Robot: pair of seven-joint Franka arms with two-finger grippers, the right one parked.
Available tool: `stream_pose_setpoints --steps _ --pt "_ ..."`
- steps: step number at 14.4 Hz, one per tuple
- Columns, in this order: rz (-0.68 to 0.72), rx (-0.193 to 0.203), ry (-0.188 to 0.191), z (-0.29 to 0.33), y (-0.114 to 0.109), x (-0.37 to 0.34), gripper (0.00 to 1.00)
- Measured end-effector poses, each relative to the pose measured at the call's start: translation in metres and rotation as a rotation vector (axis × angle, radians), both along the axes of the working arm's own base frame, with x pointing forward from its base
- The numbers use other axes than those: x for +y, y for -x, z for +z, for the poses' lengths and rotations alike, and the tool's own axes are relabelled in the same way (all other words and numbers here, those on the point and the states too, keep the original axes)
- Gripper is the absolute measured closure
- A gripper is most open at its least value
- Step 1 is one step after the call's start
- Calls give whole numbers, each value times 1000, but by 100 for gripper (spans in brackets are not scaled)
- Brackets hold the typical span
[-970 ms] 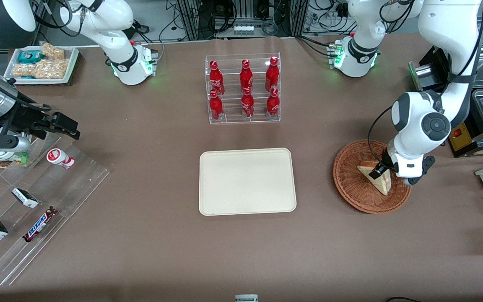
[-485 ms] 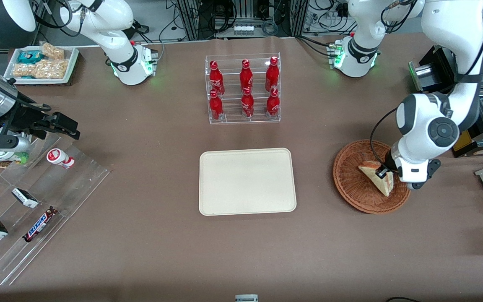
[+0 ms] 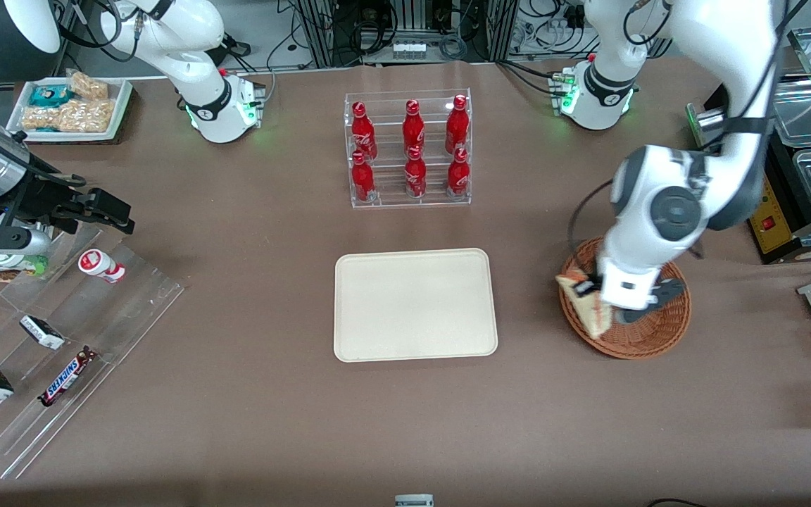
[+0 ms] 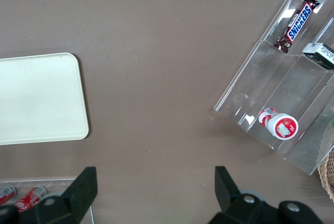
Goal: Place sandwich from basket to tray
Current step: 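Lift the sandwich and carry it over the cream tray, then lower the sandwich onto the tray and open the left gripper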
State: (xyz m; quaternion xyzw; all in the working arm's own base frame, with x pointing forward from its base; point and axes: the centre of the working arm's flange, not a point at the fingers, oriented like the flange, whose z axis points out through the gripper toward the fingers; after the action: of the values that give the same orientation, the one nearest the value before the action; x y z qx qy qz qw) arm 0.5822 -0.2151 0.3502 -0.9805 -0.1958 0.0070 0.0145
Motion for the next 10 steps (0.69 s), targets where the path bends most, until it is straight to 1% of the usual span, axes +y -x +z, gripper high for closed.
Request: stream_pose_setpoints --steps 2,4,6,10 --pt "-141 -13 12 -7 1 -63 85" --pt "-229 -24 23 -18 6 -121 85" --pt "-290 -38 35 -28 12 -172 85" --pt "-356 -79 69 -56 29 -253 85"
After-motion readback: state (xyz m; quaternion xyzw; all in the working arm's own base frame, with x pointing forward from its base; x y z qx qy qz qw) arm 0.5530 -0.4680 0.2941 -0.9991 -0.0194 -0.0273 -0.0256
